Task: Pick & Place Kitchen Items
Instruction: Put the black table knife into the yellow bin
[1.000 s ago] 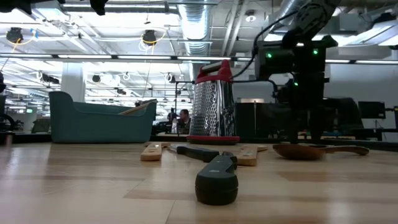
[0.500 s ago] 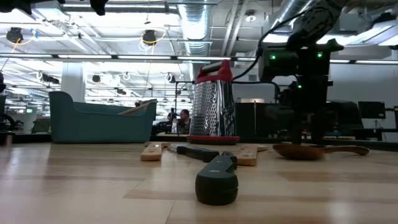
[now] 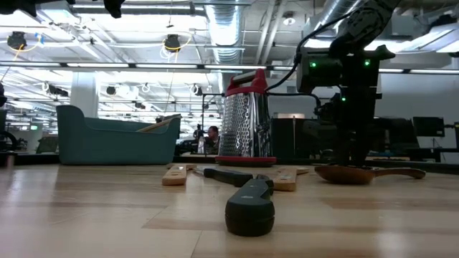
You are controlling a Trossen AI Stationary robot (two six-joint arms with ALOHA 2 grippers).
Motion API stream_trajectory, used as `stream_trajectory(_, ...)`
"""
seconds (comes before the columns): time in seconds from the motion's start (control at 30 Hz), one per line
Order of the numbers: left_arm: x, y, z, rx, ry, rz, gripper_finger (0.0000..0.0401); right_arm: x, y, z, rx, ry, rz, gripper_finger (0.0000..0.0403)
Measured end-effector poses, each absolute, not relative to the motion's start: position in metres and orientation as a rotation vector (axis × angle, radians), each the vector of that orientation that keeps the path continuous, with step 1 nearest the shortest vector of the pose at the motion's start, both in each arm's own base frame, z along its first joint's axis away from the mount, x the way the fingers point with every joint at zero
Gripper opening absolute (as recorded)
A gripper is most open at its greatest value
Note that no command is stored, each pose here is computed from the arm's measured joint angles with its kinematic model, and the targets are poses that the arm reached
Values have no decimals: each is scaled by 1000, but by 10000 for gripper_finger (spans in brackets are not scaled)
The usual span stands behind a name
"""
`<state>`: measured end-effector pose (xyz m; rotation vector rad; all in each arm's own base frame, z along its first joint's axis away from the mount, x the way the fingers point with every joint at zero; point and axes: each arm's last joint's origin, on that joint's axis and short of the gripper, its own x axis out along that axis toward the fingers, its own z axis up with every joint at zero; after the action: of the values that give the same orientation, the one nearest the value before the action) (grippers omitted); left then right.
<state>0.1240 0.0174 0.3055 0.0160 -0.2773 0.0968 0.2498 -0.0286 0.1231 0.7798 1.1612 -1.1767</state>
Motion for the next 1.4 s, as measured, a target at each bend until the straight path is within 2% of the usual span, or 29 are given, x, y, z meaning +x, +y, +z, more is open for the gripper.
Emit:
stream_trajectory(0.33,124,17,306,16,-277,97,211,251,-29,132,711,1177,-1073,115)
stream_trajectory(0.6,124,17,306,16,-278,97,211,245,-32,186,695,1026,-906,107)
stream_trajectory(0.77,124,17,306,16,-279,96,211,235,-28,231,713,824,-744,115)
stream_trajectory(0.93,124,17,306,16,-280,97,211,229,-17,284,667,490,-464,117)
stream_trajectory(1.17,124,17,306,16,-282,97,211,212,5,353,447,23,-29,118)
stream_trajectory(1.4,124,17,306,16,-282,97,211,190,27,391,267,-272,303,118)
